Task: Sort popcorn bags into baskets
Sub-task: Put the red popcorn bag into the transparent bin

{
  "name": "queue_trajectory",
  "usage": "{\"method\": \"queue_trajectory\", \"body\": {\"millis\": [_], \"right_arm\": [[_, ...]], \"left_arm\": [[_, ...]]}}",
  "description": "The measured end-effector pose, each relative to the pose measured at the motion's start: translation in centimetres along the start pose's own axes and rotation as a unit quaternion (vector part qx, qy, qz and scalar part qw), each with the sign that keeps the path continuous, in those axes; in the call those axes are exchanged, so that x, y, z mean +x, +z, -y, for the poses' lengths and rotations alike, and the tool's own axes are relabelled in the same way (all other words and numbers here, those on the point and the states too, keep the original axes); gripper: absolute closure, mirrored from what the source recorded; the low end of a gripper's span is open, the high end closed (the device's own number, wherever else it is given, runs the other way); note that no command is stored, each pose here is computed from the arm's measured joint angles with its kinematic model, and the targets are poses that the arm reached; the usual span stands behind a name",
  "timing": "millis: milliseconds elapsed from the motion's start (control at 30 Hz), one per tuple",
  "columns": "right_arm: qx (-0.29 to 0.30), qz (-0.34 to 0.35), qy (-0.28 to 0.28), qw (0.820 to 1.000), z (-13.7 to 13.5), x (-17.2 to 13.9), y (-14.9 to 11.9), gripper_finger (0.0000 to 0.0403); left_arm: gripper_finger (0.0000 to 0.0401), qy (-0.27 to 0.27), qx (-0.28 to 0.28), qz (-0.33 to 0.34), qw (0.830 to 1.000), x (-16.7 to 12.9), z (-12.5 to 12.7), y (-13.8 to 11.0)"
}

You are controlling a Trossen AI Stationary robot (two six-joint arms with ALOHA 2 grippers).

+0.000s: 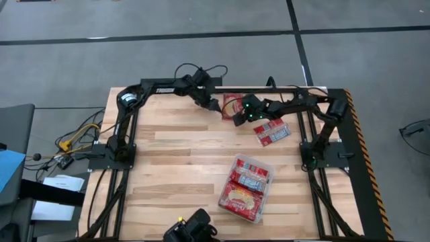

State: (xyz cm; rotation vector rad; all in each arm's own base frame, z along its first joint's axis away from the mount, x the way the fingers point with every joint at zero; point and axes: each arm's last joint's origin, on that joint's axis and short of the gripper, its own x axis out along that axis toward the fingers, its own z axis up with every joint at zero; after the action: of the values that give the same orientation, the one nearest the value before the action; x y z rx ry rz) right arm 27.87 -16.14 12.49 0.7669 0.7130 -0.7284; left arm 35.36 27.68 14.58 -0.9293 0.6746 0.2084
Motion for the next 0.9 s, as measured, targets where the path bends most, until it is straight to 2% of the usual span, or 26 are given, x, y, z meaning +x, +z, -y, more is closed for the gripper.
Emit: {"method": "queue_trajectory", "body": {"millis": [133, 267, 500, 533, 767, 900], "right_arm": [[-0.008, 0.001, 0.018, 1.000, -0.7, 0.0, -0.2, 0.0172], [-0.012, 0.008, 0.031, 0.999, -1.4, 0.0, -0.4, 0.0221], [0.006, 0.006, 0.030, 1.000, -1.6, 0.0, -0.6, 0.0378], [0.006, 0.005, 0.030, 1.000, -1.5, 0.0, -0.6, 0.0388], [0.014, 0.010, 0.035, 0.999, -1.8, -1.4, -0.1, 0.0395], [0.023, 0.052, 0.009, 0.998, -1.6, -3.8, 1.0, 0.0390]], "left_arm": [[0.0156, 0.007, -0.017, 0.014, 1.000, -0.1, -0.2, 0.3], [0.0172, 0.006, -0.016, 0.002, 1.000, 0.3, 0.2, -0.1], [0.0186, 0.032, -0.024, 0.004, 0.999, 0.5, 0.2, -0.3], [0.0186, 0.032, -0.024, 0.004, 0.999, 0.5, 0.2, -0.3], [0.0192, 0.045, -0.026, 0.010, 0.999, 0.6, 0.2, -0.3], [0.0229, 0.063, -0.027, 0.017, 0.998, 0.6, 0.2, -0.3]]}}
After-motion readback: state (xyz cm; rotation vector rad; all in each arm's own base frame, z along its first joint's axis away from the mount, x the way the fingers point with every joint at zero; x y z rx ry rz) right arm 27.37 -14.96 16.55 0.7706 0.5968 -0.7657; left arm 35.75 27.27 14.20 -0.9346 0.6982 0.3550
